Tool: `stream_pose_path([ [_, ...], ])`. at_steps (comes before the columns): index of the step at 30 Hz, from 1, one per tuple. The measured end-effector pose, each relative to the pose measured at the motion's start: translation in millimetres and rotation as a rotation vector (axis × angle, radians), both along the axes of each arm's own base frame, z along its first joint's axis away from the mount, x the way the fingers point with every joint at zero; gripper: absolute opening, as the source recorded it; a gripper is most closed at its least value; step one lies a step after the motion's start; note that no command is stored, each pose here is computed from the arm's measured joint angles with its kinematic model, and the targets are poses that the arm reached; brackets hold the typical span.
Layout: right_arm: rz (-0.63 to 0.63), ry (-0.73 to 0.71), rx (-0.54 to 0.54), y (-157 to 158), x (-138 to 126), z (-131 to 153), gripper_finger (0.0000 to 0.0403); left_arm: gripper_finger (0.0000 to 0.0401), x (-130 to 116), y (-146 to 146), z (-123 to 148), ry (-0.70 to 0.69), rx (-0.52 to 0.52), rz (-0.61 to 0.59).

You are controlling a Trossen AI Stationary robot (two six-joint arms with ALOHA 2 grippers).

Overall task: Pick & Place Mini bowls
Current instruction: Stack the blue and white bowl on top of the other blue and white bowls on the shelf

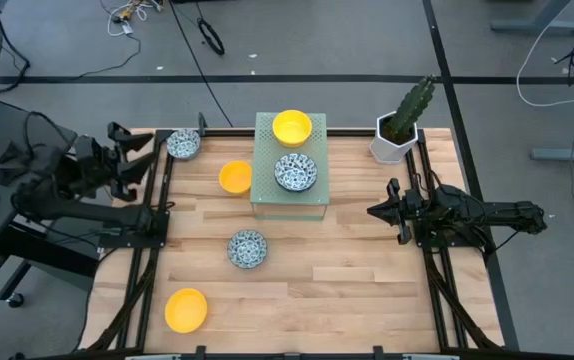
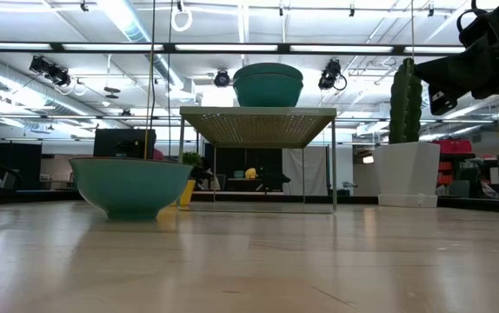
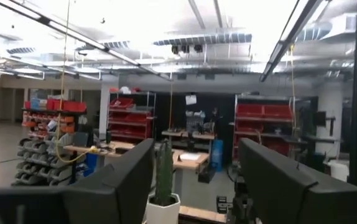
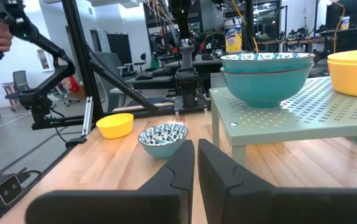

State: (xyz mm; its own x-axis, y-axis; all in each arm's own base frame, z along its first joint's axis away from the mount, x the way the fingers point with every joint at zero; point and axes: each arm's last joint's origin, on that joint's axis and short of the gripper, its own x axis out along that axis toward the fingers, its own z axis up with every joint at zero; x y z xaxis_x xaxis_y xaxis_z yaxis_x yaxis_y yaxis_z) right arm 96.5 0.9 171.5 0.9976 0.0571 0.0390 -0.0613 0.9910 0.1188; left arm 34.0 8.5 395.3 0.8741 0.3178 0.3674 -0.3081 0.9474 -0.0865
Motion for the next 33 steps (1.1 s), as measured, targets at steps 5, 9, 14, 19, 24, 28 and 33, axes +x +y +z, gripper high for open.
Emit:
stream_pose_path([
  [5, 0.000, 0.000, 0.000, 0, 0, 0, 0.0027, 0.0248, 0, 0, 27, 0.071, 0.004, 0.011],
  [9, 0.000, 0.000, 0.000, 0, 0, 0, 0.0027, 0.0250, -1, 1, 48, 0.104, 0.002, 0.015],
  [14, 0.000, 0.000, 0.000, 0, 0, 0, 0.0027, 0.0250, -2, 1, 73, 0.123, -0.001, 0.028],
  [19, 0.000, 0.000, 0.000, 0, 0, 0, 0.0027, 0.0250, -4, 2, 93, 0.159, -0.009, 0.060],
  [24, 0.000, 0.000, 0.000, 0, 0, 0, 0.0027, 0.0250, -5, 3, 110, 0.227, -0.025, 0.097],
  [28, 0.000, 0.000, 0.000, 0, 0, 0, 0.0027, 0.0250, -3, 3, 122, 0.272, -0.046, 0.101],
  [33, 0.000, 0.000, 0.000, 0, 0, 0, 0.0027, 0.0245, 1, 3, 132, 0.348, -0.058, 0.100],
])
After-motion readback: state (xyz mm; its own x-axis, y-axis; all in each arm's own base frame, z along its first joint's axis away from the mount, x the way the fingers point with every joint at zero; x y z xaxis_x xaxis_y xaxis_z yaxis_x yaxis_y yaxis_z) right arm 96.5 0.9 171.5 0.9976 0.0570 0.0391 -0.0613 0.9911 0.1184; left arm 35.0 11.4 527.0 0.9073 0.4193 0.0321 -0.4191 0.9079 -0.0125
